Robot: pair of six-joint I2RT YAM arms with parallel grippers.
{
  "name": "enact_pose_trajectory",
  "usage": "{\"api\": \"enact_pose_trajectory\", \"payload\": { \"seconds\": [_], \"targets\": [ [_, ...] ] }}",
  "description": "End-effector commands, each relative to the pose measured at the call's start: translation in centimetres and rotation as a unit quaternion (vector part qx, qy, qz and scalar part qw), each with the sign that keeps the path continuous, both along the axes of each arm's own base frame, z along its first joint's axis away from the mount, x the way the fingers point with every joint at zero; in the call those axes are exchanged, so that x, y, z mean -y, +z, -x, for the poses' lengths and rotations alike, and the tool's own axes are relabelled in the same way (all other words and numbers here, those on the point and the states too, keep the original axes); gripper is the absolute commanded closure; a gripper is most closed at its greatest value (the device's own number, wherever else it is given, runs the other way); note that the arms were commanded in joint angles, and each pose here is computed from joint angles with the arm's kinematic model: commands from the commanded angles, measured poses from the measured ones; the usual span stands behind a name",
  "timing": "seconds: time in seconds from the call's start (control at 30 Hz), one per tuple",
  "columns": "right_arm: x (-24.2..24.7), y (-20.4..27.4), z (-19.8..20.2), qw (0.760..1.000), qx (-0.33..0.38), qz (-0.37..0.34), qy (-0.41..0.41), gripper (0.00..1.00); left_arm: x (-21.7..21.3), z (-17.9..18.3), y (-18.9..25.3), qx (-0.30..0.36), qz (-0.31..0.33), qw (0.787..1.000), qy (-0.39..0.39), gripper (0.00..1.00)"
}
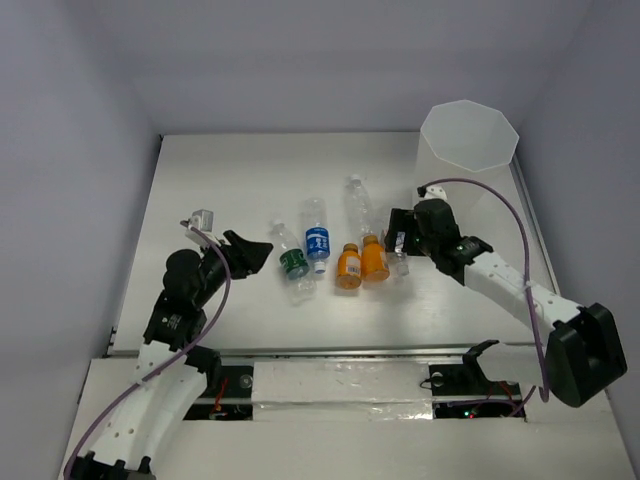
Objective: Put the plastic bottles in the bin
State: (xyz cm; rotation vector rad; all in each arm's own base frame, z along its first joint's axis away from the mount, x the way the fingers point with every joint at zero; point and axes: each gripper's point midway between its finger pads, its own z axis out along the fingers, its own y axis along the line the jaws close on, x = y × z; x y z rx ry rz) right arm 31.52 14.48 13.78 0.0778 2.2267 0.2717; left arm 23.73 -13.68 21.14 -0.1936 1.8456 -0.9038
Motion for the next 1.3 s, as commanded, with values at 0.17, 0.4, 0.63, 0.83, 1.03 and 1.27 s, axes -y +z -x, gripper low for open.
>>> {"api": "enact_pose_trajectory", "payload": {
  "seconds": [0.17, 0.4, 0.63, 0.83, 1.03, 1.27],
  "targets": [
    [-1.0, -1.3, -3.5, 1.0, -0.019, 0.015, -0.013, 0.01, -0.3, -1.2, -1.5, -0.01, 0.0, 0.999, 0.038, 0.28],
    [-1.2, -3.1, -5.0, 0.998, -0.045, 0.042, -0.02, 0.0, 0.1, -1.8, -6.6, -0.057, -0.061, 0.993, 0.089, 0.25],
    [-1.1, -5.1, -5.6, 0.995, -0.071, 0.058, -0.036, 0.02, -0.4, -2.8, -7.8, -0.062, -0.109, 0.984, 0.128, 0.23],
    [-1.4, -7.0, -5.9, 0.993, -0.089, 0.065, -0.032, 0.13, 0.3, -4.0, -9.2, -0.077, -0.146, 0.978, 0.13, 0.2],
    [-1.4, -6.5, -5.8, 0.995, -0.077, 0.057, -0.03, 0.39, 0.9, -5.3, -10.0, -0.084, -0.172, 0.973, 0.13, 0.2],
    [-0.7, -2.7, -4.9, 0.998, -0.034, 0.039, -0.035, 0.47, 1.3, -7.2, -10.6, -0.09, -0.205, 0.965, 0.139, 0.19]
  ]
}}
